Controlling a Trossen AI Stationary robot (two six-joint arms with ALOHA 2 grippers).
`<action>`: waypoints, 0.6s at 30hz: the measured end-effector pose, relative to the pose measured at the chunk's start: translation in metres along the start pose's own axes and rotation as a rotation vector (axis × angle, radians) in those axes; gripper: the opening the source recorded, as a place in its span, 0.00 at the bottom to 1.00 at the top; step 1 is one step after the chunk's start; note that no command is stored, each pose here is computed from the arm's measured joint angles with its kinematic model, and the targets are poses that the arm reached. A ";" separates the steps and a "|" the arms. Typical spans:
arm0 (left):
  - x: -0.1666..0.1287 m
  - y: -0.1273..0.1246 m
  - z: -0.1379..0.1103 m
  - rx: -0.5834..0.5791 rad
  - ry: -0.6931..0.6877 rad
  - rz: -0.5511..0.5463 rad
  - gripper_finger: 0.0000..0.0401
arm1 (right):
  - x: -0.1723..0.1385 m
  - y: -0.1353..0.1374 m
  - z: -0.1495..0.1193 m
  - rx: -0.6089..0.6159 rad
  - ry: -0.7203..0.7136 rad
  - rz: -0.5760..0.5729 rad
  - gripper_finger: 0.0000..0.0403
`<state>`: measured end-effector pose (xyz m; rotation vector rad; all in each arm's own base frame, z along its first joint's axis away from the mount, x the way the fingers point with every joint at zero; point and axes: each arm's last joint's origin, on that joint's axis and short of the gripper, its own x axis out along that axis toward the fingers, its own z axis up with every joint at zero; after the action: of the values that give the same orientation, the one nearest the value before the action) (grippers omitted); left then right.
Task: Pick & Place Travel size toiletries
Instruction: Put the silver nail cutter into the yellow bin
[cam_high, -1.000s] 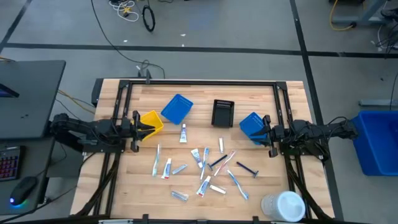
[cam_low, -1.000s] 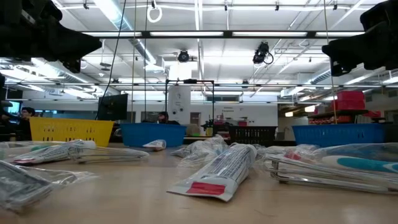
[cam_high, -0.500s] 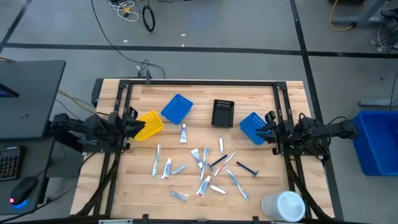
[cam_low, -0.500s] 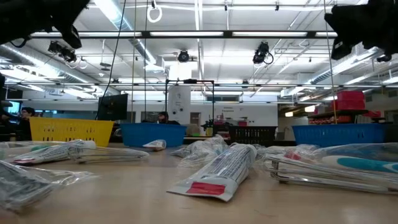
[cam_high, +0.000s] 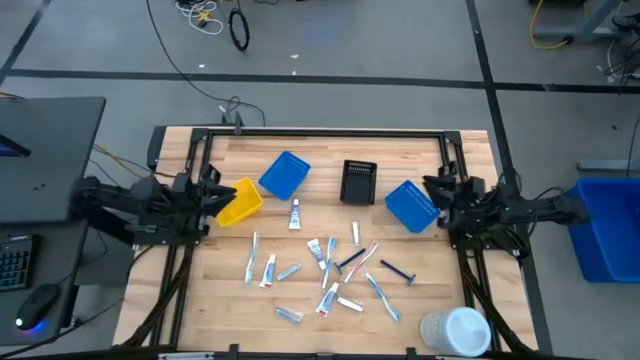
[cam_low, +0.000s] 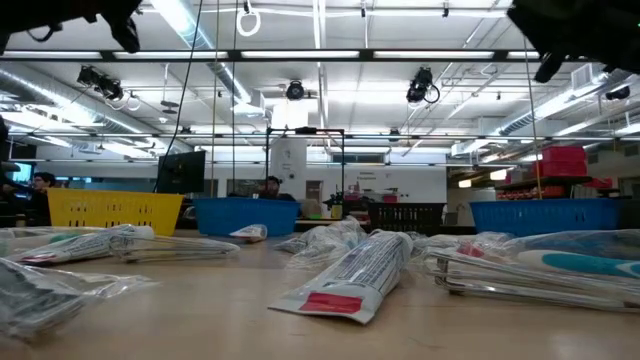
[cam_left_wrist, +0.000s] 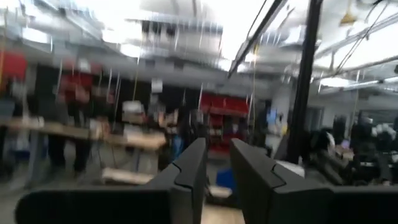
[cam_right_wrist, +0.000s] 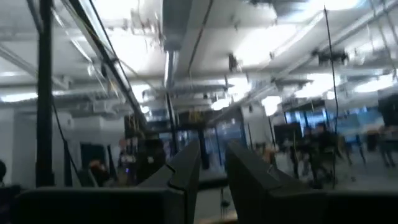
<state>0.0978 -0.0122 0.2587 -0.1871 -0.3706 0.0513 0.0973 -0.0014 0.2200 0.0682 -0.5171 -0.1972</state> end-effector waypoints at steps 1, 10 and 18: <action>0.005 -0.001 0.002 -0.006 0.044 0.007 0.22 | 0.004 0.001 -0.002 0.007 0.033 0.006 0.21; 0.055 -0.014 0.007 -0.029 0.548 0.190 0.25 | 0.069 0.022 -0.024 -0.032 0.388 0.191 0.21; 0.088 -0.024 -0.030 -0.039 0.832 0.188 0.27 | 0.111 0.032 -0.080 -0.090 0.693 0.160 0.22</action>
<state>0.1912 -0.0335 0.2669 -0.2640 0.4763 0.1444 0.2365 0.0085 0.2080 0.0043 0.1774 -0.0316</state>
